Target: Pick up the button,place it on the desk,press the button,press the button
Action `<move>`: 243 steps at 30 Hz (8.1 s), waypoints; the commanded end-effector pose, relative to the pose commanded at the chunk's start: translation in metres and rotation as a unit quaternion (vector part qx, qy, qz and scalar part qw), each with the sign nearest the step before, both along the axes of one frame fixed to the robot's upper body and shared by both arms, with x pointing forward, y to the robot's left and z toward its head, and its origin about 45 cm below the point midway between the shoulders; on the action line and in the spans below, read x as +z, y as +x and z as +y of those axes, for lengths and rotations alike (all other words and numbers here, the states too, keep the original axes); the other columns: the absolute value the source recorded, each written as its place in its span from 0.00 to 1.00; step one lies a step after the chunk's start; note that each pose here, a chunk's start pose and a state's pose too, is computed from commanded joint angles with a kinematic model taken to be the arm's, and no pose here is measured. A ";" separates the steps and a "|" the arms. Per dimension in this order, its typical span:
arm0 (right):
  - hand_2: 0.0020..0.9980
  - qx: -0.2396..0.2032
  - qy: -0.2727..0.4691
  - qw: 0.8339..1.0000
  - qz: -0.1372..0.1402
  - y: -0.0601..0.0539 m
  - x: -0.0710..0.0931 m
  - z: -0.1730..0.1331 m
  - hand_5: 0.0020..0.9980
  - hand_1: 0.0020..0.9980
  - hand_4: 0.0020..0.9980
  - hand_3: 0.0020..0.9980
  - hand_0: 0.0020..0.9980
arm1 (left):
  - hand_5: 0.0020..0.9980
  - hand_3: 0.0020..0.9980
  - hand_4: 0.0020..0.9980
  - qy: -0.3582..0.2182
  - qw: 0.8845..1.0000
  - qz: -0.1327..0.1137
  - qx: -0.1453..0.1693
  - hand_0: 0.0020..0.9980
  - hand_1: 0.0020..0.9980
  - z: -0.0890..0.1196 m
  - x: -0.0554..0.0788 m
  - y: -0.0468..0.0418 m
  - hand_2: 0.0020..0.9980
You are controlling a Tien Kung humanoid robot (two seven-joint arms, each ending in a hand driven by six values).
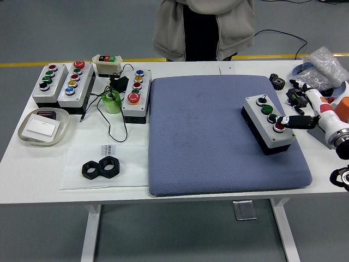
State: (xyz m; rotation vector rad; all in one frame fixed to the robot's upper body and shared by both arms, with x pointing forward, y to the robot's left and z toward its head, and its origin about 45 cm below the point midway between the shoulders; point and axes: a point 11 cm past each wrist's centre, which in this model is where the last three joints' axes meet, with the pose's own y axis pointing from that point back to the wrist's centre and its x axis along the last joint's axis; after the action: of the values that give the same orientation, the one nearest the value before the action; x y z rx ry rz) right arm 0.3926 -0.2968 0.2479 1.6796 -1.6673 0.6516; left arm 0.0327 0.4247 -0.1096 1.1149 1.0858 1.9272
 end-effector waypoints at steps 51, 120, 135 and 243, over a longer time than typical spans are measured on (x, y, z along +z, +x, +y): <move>0.72 -0.076 -0.087 0.989 0.092 0.038 -0.045 0.025 0.25 0.62 1.00 0.87 0.83 | 1.00 0.83 0.65 0.004 1.000 -0.009 0.007 0.68 0.83 0.004 0.002 0.0059 0.89; 0.55 0.354 -0.344 0.869 0.003 0.042 -0.008 0.065 0.04 0.53 0.80 0.70 0.68 | 1.00 0.83 0.65 0.006 1.000 -0.012 0.007 0.69 0.83 0.006 0.003 0.0100 0.89; 0.63 0.380 -0.384 0.841 -0.021 0.050 -0.007 0.062 0.00 0.59 0.83 0.84 0.73 | 1.00 0.83 0.65 0.006 1.000 -0.013 0.007 0.69 0.83 0.005 0.003 0.0115 0.89; 1.00 0.324 -0.269 0.906 -0.045 0.043 -0.004 0.092 0.04 0.93 0.97 1.00 1.00 | 1.00 0.83 0.65 0.005 1.000 -0.003 0.000 0.69 0.83 0.005 0.002 0.0068 0.89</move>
State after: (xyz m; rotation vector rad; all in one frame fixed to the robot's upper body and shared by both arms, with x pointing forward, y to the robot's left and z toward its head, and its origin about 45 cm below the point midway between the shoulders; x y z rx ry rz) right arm 0.4358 -0.2053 0.2441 1.7688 -0.8164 1.3779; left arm 0.0395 0.4295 -0.1071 1.1155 1.0734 1.9362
